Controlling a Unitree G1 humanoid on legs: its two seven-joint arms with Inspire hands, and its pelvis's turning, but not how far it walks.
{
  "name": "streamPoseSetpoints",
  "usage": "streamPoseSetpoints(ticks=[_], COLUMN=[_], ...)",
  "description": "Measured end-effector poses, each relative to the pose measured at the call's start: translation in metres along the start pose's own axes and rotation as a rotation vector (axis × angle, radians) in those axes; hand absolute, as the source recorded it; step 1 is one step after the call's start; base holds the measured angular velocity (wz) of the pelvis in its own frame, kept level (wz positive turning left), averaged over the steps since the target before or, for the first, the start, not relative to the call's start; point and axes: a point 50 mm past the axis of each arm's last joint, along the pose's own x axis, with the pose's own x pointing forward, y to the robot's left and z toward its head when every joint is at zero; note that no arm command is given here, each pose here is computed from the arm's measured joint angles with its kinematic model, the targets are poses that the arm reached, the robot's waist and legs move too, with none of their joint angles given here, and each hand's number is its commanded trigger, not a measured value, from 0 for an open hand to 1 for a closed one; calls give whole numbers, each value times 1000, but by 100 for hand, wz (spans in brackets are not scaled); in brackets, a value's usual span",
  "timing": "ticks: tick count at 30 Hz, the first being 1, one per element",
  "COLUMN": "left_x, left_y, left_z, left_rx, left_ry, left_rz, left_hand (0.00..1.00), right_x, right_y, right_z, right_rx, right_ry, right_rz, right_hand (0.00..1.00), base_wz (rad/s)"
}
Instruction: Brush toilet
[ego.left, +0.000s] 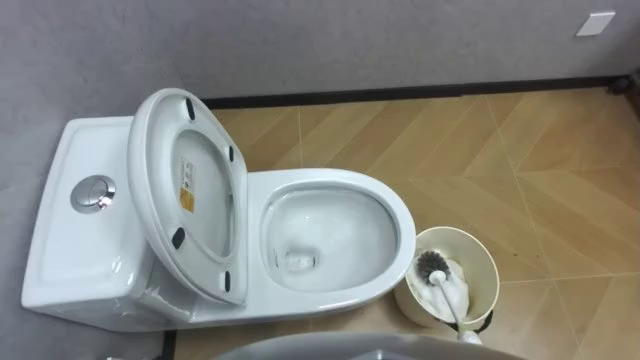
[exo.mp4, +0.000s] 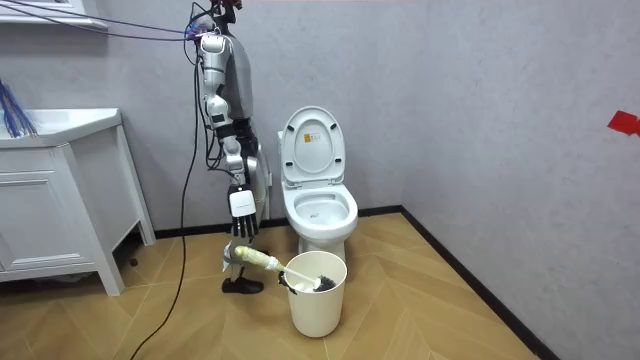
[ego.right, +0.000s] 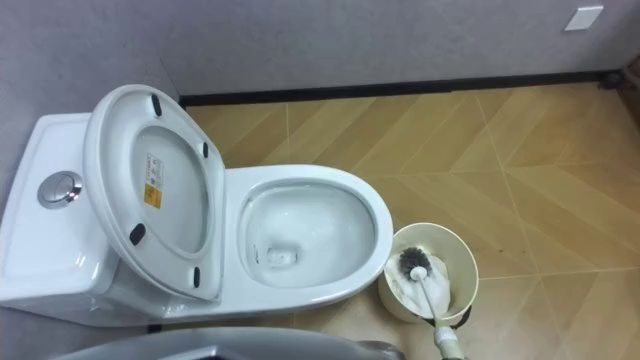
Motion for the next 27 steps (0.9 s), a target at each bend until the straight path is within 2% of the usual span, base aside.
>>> streamPoseSetpoints(ticks=[17,23,27], left_x=[0,0,0], left_y=[0,1,2], left_z=[-4,-1,4], left_rx=[-5,-7,-10], left_ry=[11,1,-38], left_rz=[1,10,16], left_hand=[0,0,0], right_x=[0,0,-2], right_y=[-2,-8,-15], right_z=[-1,2,17], right_rx=[0,32,43], right_ry=[3,-15,-96], right_rz=[-23,-83,-147], right_hand=[0,0,0], base_wz=[0,0,0])
